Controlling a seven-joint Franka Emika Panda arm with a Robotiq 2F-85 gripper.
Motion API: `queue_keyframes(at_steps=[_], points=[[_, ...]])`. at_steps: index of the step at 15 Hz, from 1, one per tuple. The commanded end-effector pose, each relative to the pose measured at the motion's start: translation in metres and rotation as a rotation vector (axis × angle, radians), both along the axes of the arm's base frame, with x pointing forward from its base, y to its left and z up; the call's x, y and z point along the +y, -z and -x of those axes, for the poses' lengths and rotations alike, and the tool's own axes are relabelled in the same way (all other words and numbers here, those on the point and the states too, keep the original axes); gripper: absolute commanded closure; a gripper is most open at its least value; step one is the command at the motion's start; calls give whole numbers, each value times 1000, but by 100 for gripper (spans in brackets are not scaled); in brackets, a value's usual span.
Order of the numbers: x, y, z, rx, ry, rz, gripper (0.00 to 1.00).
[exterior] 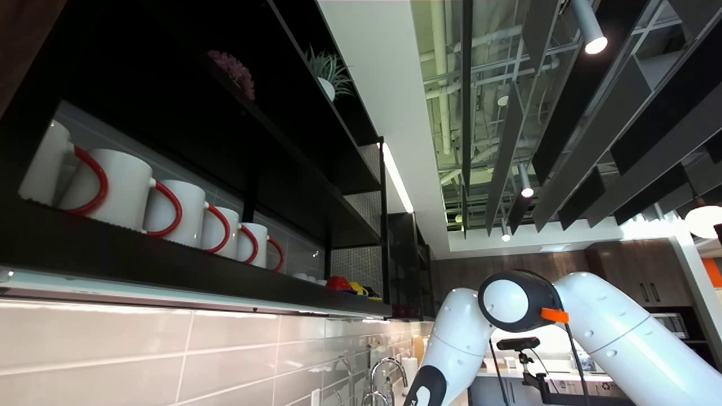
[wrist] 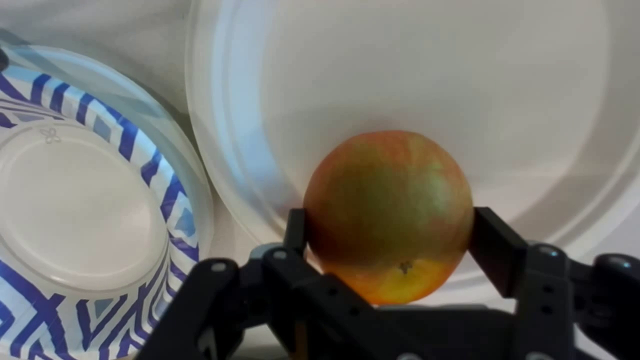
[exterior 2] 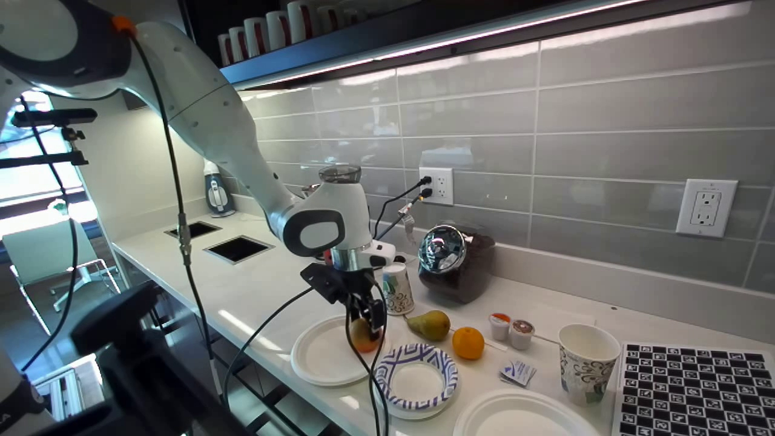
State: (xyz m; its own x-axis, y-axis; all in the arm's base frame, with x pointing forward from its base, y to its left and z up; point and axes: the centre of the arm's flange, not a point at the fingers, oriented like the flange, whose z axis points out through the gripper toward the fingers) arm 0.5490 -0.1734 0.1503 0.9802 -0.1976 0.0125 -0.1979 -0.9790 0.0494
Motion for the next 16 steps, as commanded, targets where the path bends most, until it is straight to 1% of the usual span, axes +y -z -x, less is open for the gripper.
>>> queue_keyframes(at_steps=[1, 7, 10, 13, 15, 16], points=[[-2, -17, 2, -13, -22, -36, 44], [-6, -47, 12, -51, -10, -34, 44], [-7, -59, 20, -41, 17, -37, 44], [-22, -66, 35, -25, 136, -39, 44], [-43, -70, 48, -38, 242, -35, 44], [-50, -71, 53, -48, 271, -42, 44]])
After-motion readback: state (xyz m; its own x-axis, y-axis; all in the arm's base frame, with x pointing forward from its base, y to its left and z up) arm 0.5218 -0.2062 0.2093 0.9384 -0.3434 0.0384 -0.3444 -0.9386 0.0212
